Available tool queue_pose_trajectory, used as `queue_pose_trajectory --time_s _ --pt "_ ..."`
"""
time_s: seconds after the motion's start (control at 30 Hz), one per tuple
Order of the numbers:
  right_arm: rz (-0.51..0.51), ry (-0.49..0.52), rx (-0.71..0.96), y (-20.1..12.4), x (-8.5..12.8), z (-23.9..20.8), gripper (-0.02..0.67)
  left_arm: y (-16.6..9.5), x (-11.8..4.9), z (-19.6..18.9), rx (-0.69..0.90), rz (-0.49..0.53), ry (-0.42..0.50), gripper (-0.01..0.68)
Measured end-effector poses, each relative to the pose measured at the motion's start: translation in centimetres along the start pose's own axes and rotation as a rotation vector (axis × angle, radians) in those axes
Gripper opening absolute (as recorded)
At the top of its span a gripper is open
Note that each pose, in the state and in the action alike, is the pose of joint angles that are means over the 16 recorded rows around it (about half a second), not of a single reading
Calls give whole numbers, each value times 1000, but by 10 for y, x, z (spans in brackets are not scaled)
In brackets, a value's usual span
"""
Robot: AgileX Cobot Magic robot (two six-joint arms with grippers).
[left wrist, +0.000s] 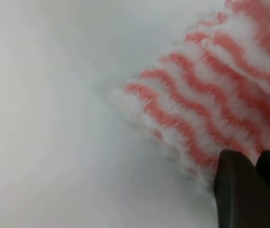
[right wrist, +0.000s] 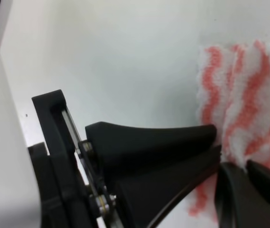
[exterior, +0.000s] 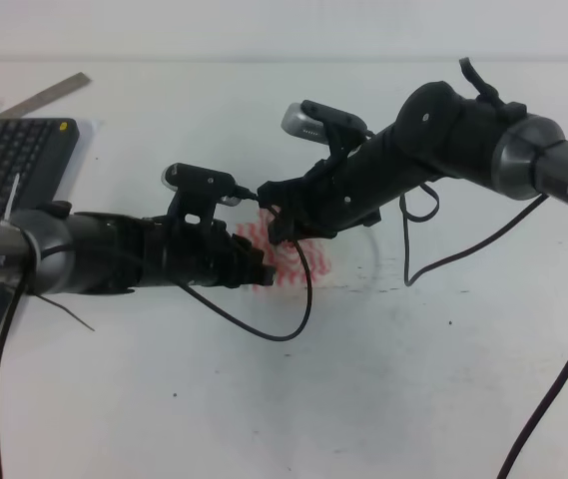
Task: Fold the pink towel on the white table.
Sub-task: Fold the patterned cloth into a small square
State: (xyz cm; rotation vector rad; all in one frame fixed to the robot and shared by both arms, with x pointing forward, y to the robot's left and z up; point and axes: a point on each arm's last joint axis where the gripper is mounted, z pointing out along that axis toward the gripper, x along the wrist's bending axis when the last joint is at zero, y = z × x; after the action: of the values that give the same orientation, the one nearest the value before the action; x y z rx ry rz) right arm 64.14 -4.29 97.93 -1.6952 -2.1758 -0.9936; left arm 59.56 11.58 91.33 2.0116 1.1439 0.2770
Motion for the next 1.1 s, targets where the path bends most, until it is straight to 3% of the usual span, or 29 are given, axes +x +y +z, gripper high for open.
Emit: queue_pose_trajectory --time_s 0.6,1.1 --pt "1 0 -6 1 -1 0 -13 6 1 -7 -14 28 34 85" --pt "11 -10 -28 3 -6 5 -12 17 5 -26 -46 54 135 85"
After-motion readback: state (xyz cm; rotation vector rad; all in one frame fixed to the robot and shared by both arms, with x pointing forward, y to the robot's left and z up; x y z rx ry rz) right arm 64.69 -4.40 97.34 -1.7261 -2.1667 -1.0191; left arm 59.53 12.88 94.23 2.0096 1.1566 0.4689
